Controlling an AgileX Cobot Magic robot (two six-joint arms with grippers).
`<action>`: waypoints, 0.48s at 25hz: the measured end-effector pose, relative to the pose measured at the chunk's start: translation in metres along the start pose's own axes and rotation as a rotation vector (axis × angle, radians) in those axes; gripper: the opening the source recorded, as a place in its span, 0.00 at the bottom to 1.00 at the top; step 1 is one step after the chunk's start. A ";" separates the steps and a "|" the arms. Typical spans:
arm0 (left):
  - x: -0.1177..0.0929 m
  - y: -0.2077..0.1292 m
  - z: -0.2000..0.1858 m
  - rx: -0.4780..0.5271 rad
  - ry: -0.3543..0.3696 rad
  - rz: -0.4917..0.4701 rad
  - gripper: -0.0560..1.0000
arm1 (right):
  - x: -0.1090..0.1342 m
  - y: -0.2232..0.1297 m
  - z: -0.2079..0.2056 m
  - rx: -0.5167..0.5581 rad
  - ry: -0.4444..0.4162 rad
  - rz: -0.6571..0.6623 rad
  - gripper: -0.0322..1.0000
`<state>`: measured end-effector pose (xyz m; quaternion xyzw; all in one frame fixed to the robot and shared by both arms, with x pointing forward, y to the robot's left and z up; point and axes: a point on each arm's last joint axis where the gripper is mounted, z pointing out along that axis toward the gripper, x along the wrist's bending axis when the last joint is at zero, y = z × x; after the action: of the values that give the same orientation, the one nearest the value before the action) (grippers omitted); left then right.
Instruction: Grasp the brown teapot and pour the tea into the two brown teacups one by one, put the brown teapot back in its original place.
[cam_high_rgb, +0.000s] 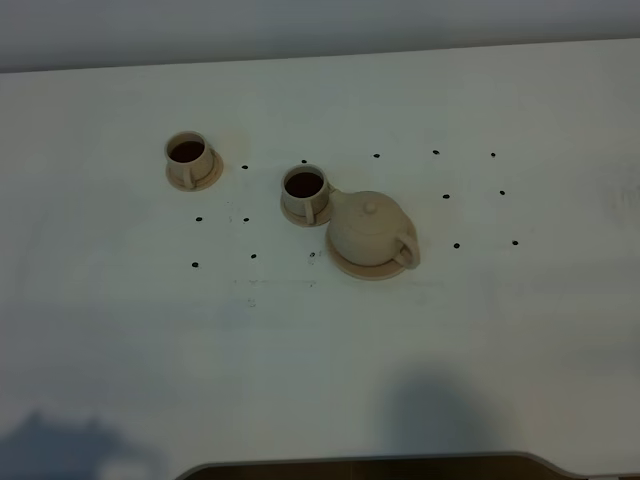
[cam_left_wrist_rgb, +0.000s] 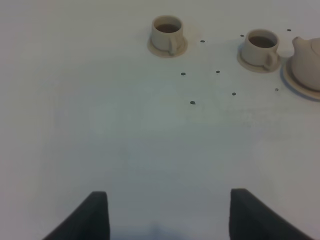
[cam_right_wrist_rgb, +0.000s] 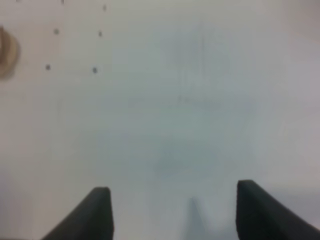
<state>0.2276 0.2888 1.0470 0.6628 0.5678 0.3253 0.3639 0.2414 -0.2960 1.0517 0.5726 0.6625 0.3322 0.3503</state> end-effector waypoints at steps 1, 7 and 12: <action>0.000 0.000 0.000 0.000 0.000 0.000 0.57 | 0.001 -0.002 -0.003 -0.021 0.000 0.001 0.54; 0.000 0.000 0.000 0.000 0.000 0.000 0.57 | 0.003 -0.006 -0.009 -0.067 0.014 0.008 0.54; 0.000 0.000 0.000 0.000 0.000 0.000 0.57 | 0.004 -0.007 -0.005 -0.069 0.030 0.016 0.54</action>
<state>0.2276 0.2888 1.0470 0.6628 0.5678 0.3253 0.3639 0.2327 -0.2927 1.0483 0.5605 0.6512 0.3664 0.3572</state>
